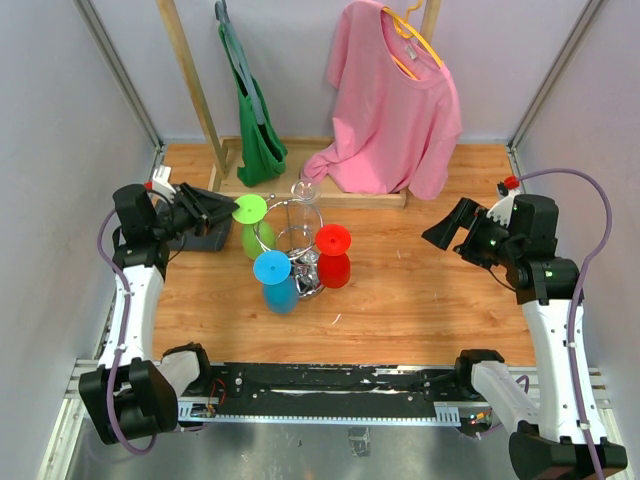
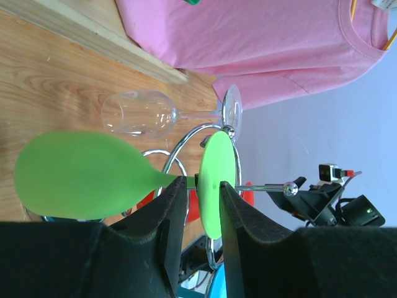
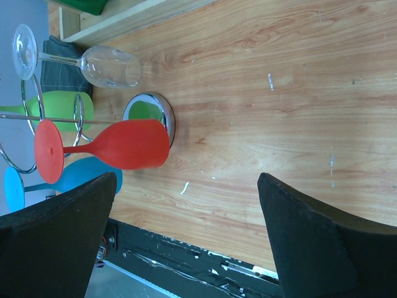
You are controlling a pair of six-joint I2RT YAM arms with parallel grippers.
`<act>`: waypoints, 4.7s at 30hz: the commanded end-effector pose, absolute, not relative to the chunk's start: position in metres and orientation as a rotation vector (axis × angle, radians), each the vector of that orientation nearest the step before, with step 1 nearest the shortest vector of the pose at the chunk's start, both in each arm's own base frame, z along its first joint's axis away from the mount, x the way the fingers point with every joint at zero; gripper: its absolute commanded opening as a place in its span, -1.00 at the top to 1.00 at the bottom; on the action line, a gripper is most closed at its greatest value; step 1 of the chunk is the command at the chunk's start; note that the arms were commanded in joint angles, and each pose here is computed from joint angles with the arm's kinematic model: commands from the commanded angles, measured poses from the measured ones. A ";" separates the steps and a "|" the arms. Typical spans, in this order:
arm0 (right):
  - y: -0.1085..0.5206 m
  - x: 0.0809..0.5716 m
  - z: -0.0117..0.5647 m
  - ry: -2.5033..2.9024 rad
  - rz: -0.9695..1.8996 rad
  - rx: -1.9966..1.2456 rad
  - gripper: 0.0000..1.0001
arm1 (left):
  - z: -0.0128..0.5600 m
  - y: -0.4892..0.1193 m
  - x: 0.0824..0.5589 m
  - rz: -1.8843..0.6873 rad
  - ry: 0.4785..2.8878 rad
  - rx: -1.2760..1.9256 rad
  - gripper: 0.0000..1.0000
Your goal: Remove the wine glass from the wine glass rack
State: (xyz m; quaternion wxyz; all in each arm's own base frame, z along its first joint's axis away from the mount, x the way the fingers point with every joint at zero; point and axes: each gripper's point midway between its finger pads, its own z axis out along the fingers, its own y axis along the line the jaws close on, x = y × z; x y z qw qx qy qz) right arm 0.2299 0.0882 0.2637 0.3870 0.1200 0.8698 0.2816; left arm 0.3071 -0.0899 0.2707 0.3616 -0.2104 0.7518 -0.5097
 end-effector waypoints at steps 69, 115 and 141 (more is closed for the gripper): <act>0.089 0.221 0.267 2.184 0.714 0.268 -0.97 | 0.318 -0.059 0.314 -1.389 1.808 -0.653 0.99; 0.115 0.248 0.409 1.956 0.886 0.054 -0.97 | 0.545 -0.212 0.232 -1.307 1.357 0.550 0.99; 0.138 0.243 0.471 1.902 1.159 -0.152 -0.97 | 0.422 -0.343 0.155 -1.000 1.083 1.455 0.99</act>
